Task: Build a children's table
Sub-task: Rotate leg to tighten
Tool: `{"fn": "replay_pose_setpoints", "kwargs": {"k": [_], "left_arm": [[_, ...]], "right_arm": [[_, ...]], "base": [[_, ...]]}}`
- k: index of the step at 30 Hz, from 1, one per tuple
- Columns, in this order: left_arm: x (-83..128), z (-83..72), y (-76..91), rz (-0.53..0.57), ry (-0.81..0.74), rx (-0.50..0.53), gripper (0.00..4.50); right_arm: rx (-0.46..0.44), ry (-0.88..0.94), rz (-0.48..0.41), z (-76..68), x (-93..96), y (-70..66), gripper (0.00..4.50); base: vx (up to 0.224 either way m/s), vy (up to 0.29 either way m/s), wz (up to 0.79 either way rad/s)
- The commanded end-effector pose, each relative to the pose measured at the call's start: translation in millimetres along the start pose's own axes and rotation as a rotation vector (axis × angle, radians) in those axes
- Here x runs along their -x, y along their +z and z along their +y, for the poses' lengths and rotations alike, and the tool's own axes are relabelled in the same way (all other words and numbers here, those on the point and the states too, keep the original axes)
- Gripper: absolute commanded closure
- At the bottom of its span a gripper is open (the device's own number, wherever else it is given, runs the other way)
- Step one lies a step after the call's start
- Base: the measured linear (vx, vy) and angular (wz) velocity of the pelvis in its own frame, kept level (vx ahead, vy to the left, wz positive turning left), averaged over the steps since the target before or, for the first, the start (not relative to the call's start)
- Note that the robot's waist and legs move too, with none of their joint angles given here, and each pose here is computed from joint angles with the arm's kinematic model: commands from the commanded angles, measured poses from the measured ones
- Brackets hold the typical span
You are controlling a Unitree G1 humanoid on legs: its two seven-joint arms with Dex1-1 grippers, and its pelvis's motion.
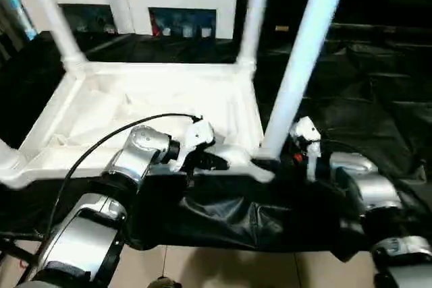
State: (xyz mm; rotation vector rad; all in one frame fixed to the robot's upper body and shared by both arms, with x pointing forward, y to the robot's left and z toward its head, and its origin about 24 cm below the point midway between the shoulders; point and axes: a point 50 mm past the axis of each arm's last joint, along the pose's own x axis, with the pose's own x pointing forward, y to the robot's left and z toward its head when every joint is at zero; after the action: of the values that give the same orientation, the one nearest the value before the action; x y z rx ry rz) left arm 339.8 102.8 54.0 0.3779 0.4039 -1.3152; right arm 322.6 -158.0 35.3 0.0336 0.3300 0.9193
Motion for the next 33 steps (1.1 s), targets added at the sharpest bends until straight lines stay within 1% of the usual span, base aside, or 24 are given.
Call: {"fn": "replay_pose_setpoints", "kwargs": {"k": [1, 3, 4, 5, 8, 9, 10, 11, 12, 15, 16, 17, 18, 20, 21, 23, 24, 28, 31, 32, 33], "left_arm": [[-15, 5.6, 29.4, -0.075, 0.083, -0.035, 4.50], [-28, 5.6, 37.2, -0.091, 0.151, -0.012, 4.50], [-28, 5.6, 37.2, -0.091, 0.151, -0.012, 4.50], [-35, 3.5, 40.8, -0.100, 0.162, -0.006, 4.50], [-43, 0.2, 45.3, -0.114, 0.172, 0.001, 4.50], [-46, -1.8, 47.7, -0.124, 0.169, 0.001, 4.50], [-48, -3.2, 48.8, -0.128, 0.159, -0.006, 4.50], [-49, -3.9, 49.0, -0.129, 0.152, -0.009, 4.50], [-49, -3.8, 48.5, -0.126, 0.150, -0.014, 4.50], [-45, -2.5, 47.0, -0.122, 0.141, -0.025, 4.50], [-42, -1.7, 45.5, -0.120, 0.130, -0.033, 4.50], [-40, -1.3, 44.5, -0.119, 0.125, -0.038, 4.50], [-36, -1.3, 42.1, -0.113, 0.103, -0.046, 4.50], [-32, -1.5, 39.5, -0.106, 0.079, -0.058, 4.50], [-25, -2.1, 35.8, -0.103, 0.033, -0.074, 4.50], [-22, -2.5, 34.6, -0.102, 0.017, -0.080, 4.50], [-19, -2.7, 33.0, -0.100, 0.000, -0.085, 4.50], [-11, -3.3, 26.6, -0.080, -0.055, -0.105, 4.50], [-6, -1.8, 22.3, -0.063, -0.084, -0.105, 4.50], [-6, -1.8, 22.3, -0.063, -0.084, -0.105, 4.50], [-6, -1.8, 23.1, -0.063, -0.092, -0.105, 4.50]], "right_arm": [[-0.032, -0.018, 0.045, 14.4, -25.0, -12.4, 1.91], [-0.109, -0.219, 0.029, 10.0, -41.1, -14.0, 1.91], [-0.109, -0.219, 0.029, 10.0, -41.1, -14.0, 1.91], [-0.145, -0.310, 0.022, 8.8, -48.3, -13.2, 1.91], [-0.164, -0.391, 0.002, 9.6, -57.4, -9.6, 1.91], [-0.150, -0.402, -0.018, 11.6, -62.3, -5.6, 1.91], [-0.149, -0.385, -0.032, 13.3, -64.6, -3.0, 1.56], [-0.151, -0.371, -0.043, 14.1, -65.9, -0.9, 1.56], [-0.158, -0.348, -0.056, 14.5, -66.3, 1.4, 1.19], [-0.137, -0.291, -0.065, 14.9, -64.9, 4.5, 1.17], [-0.093, -0.243, -0.055, 15.5, -62.7, 5.1, 1.02], [-0.064, -0.215, -0.047, 16.0, -61.2, 5.1, 1.02], [-0.030, -0.161, -0.040, 16.6, -57.7, 5.0, 0.88], [-0.004, -0.102, -0.037, 16.8, -52.9, 4.8, 0.88], [0.044, -0.021, -0.022, 14.6, -42.3, 3.8, 0.88], [0.058, 0.004, -0.015, 14.2, -38.8, 3.5, 0.88], [0.076, 0.035, -0.005, 13.5, -34.2, 3.1, 0.88], [0.096, 0.170, 0.041, 13.9, -18.6, 0.8, 0.88], [0.125, 0.290, 0.097, 15.0, -0.8, -4.5, 0.88], [0.125, 0.290, 0.097, 15.0, -0.8, -4.5, 0.88], [0.105, 0.321, 0.115, 15.5, 3.6, -6.1, 0.88]], "base": [[0.000, 0.000, 0.00], [0.000, 0.000, 0.00], [0.000, 0.000, 0.00], [0.000, 0.000, 0.00], [0.000, 0.000, 0.00], [0.000, 0.000, 0.00], [0.000, 0.000, 0.00], [0.000, 0.000, 0.00], [0.000, 0.000, 0.00], [0.000, 0.000, 0.00], [0.000, 0.000, 0.00], [0.000, 0.000, 0.00], [0.000, 0.000, 0.00], [0.000, 0.000, 0.00], [0.000, 0.000, 0.00], [0.000, 0.000, 0.00], [0.000, 0.000, 0.00], [0.000, 0.000, 0.00], [0.000, 0.000, 0.00], [0.000, 0.000, 0.00], [0.000, 0.000, 0.00]]}}
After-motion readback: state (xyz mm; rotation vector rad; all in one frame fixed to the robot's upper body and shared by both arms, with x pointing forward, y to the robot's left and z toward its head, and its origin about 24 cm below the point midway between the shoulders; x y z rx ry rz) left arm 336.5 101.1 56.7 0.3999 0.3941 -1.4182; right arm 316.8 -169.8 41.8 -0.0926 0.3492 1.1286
